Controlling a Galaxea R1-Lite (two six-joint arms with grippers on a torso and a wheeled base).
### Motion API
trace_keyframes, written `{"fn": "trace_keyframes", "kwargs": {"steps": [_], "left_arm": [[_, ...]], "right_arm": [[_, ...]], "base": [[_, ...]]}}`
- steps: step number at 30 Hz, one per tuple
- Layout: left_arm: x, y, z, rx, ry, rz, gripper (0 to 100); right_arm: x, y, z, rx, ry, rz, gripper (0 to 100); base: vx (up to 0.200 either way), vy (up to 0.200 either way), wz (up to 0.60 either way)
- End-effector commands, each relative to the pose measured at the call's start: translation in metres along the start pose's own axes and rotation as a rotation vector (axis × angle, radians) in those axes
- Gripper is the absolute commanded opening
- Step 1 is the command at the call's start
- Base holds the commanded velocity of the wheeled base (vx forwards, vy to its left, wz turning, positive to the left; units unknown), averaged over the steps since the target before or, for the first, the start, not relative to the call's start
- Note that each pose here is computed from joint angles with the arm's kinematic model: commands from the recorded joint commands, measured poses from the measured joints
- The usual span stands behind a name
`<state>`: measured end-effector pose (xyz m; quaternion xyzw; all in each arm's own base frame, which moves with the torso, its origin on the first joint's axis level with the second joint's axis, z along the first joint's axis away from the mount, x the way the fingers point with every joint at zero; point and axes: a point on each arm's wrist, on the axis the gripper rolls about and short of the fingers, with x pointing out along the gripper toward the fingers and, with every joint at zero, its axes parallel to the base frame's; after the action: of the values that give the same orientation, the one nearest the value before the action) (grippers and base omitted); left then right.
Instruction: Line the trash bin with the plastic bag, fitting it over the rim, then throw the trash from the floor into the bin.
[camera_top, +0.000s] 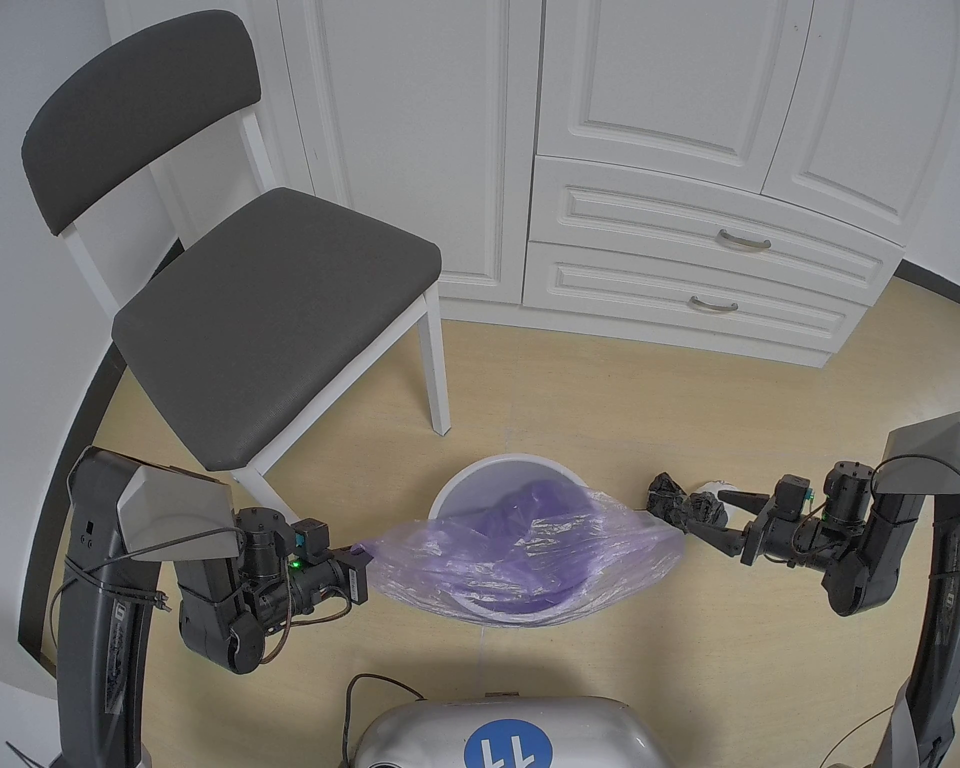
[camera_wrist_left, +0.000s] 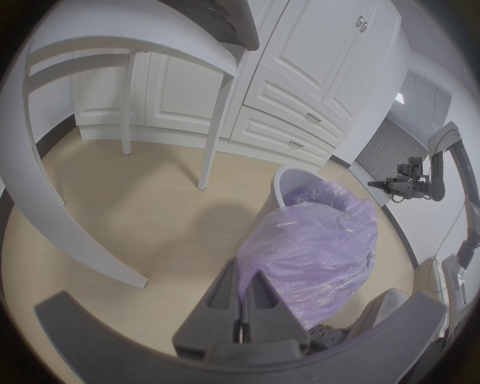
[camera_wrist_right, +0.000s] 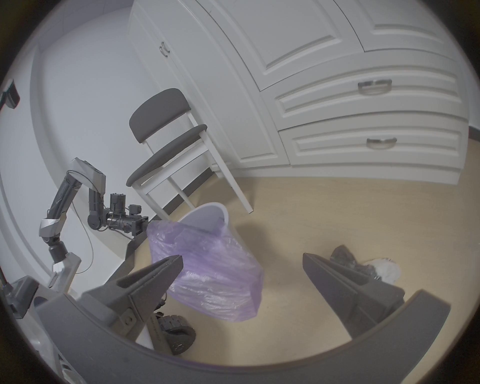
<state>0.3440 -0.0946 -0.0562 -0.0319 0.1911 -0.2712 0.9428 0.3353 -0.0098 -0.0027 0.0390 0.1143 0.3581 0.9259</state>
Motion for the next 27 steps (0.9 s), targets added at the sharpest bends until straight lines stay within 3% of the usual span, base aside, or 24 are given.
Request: {"fn": "trace_keyframes", "kwargs": {"steps": [1, 3, 8, 10, 12, 13, 19, 21, 27], "left_arm": [[0.0, -0.002, -0.002, 0.0, 0.005, -0.005, 0], [0.0, -0.003, -0.002, 0.001, 0.007, -0.008, 0], [-0.001, -0.003, -0.002, 0.001, 0.011, -0.005, 0], [-0.002, -0.003, -0.001, 0.002, 0.008, -0.002, 0], [-0.002, -0.003, -0.001, 0.001, 0.005, 0.018, 0], [-0.002, -0.003, 0.0, 0.0, 0.002, 0.018, 100], [-0.004, -0.004, 0.001, 0.006, 0.004, 0.017, 100], [-0.011, -0.006, 0.006, 0.004, 0.003, 0.01, 100], [-0.015, -0.008, 0.008, 0.009, 0.005, 0.006, 100]], "right_arm": [[0.005, 0.03, 0.037, -0.087, -0.069, -0.068, 100], [0.015, 0.057, 0.05, -0.118, -0.092, -0.132, 100], [0.05, 0.136, 0.074, -0.177, -0.055, -0.154, 100], [0.056, 0.147, 0.079, -0.208, -0.038, -0.157, 100], [0.07, 0.18, 0.091, -0.358, 0.086, -0.186, 100], [0.072, 0.19, 0.094, -0.399, 0.124, -0.186, 100], [0.093, 0.227, 0.1, -0.56, 0.206, -0.115, 100], [0.103, 0.236, 0.09, -0.689, 0.228, -0.07, 100], [0.113, 0.248, 0.061, -0.905, 0.303, 0.023, 100]], "base": [[0.0, 0.0, 0.0], [0.0, 0.0, 0.0], [0.0, 0.0, 0.0], [0.0, 0.0, 0.0], [0.0, 0.0, 0.0], [0.0, 0.0, 0.0], [0.0, 0.0, 0.0], [0.0, 0.0, 0.0], [0.0, 0.0, 0.0]]}}
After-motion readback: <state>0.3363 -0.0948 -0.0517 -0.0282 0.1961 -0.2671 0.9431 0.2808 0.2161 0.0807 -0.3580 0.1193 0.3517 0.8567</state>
